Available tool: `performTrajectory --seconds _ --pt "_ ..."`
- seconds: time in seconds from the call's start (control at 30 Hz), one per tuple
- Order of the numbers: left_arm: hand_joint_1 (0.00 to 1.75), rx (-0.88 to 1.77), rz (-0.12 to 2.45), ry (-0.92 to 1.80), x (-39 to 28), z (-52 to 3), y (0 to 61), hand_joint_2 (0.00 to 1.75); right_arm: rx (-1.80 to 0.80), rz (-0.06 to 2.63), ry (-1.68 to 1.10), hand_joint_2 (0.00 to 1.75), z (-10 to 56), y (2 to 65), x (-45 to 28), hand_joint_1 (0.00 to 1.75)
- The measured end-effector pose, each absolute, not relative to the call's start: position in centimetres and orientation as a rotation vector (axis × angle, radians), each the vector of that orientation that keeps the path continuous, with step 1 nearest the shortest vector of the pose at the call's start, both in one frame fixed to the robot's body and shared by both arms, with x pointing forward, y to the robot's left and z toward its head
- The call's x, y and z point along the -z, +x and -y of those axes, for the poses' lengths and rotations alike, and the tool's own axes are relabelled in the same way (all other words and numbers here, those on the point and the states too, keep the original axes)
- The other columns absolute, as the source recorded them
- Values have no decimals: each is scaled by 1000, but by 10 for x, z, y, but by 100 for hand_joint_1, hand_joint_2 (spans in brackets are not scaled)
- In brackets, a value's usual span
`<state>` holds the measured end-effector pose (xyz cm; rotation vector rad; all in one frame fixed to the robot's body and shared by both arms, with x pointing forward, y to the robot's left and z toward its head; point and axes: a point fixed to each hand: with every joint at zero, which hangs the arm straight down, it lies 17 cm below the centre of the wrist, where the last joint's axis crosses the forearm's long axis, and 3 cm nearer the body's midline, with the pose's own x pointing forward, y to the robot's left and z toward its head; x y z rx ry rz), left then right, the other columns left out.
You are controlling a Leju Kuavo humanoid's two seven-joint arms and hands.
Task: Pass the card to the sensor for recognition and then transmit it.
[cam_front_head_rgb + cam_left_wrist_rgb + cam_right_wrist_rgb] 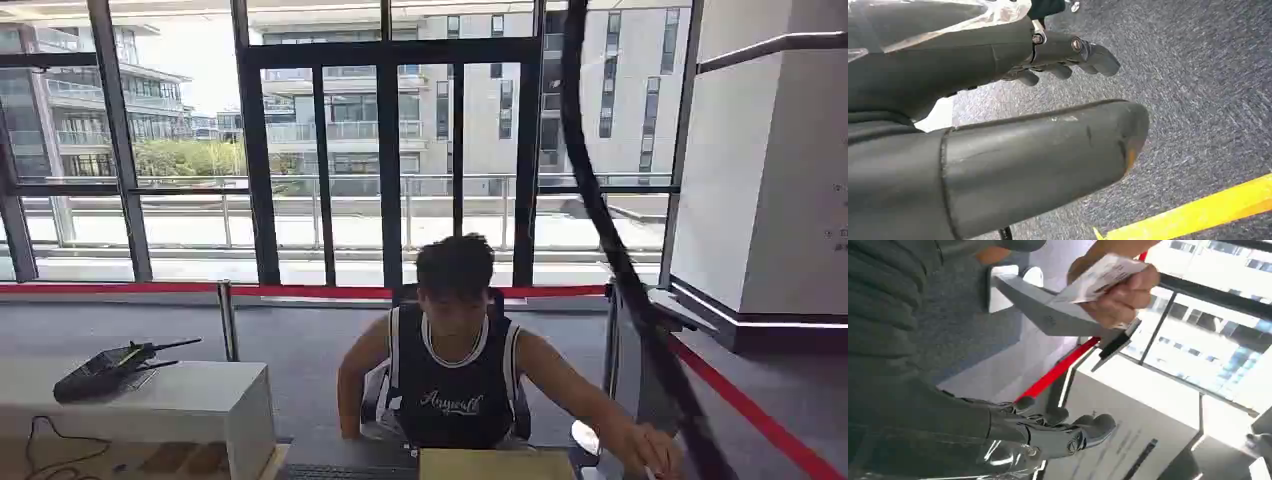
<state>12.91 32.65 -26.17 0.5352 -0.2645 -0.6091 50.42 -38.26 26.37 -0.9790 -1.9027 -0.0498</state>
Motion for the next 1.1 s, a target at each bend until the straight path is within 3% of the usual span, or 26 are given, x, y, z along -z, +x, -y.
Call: performTrajectory --seconds 0.33,0.37,0.47,0.5,0.63,0.67,0.7,1.1 --pt "0 625 261 537 262 -326 129 0 -210 1971 -1038 175 314 549 -310 0" --pt "0 628 261 536 262 -326 129 0 -227 1973 -1036 175 310 552 -311 12" --pt "0 631 259 537 262 -326 128 0 -256 1966 -1024 175 302 558 -307 16" --pt "0 632 259 537 262 -326 128 0 -264 1963 -1023 175 301 559 -305 106" --pt "0 639 259 538 262 -326 128 0 -292 1944 -1010 175 297 562 -294 106" --pt "0 640 260 538 262 -326 128 0 -297 1938 -1009 175 297 562 -291 147" --pt "0 640 260 538 262 -326 128 0 -302 1934 -1009 175 296 563 -289 173" --pt "0 645 260 539 262 -326 128 0 -335 1909 -1006 175 296 565 -275 175"
